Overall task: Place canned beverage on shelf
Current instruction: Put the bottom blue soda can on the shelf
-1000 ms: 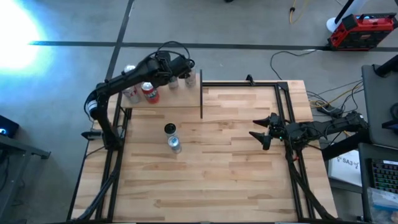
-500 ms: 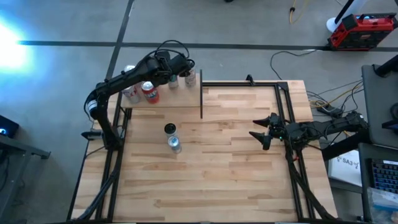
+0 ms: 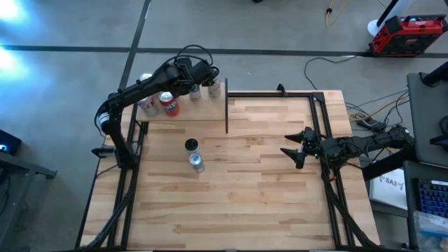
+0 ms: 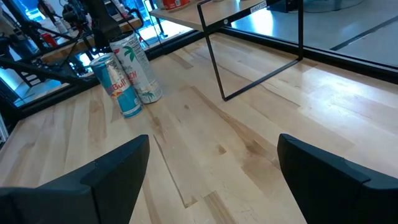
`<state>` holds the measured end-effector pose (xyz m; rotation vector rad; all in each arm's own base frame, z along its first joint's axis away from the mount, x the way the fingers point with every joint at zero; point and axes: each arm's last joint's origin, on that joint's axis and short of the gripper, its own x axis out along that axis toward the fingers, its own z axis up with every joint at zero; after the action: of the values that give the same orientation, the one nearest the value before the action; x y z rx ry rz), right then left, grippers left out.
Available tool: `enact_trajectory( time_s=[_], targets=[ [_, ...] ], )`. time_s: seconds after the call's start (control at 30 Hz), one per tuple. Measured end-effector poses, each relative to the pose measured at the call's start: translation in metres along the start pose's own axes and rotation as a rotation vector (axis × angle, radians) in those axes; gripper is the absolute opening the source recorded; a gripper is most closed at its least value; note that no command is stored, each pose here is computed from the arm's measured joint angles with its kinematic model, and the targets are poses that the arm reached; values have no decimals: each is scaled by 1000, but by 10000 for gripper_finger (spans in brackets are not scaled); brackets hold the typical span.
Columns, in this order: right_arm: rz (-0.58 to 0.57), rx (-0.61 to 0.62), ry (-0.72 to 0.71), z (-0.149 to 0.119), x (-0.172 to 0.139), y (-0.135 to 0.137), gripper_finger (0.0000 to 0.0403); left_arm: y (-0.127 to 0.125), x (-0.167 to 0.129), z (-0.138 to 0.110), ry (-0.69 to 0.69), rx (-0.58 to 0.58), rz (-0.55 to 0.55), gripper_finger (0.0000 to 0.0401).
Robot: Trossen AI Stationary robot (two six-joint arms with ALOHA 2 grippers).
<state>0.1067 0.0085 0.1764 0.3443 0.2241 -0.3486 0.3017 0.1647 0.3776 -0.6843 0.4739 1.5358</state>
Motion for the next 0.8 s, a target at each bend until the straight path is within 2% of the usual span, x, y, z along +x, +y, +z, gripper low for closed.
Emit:
enact_trajectory(
  time_s=[0.8],
  targets=[
    [0, 0, 0, 0, 0, 0, 336, -2, 9, -6, -4, -4, 4, 260]
  ],
)
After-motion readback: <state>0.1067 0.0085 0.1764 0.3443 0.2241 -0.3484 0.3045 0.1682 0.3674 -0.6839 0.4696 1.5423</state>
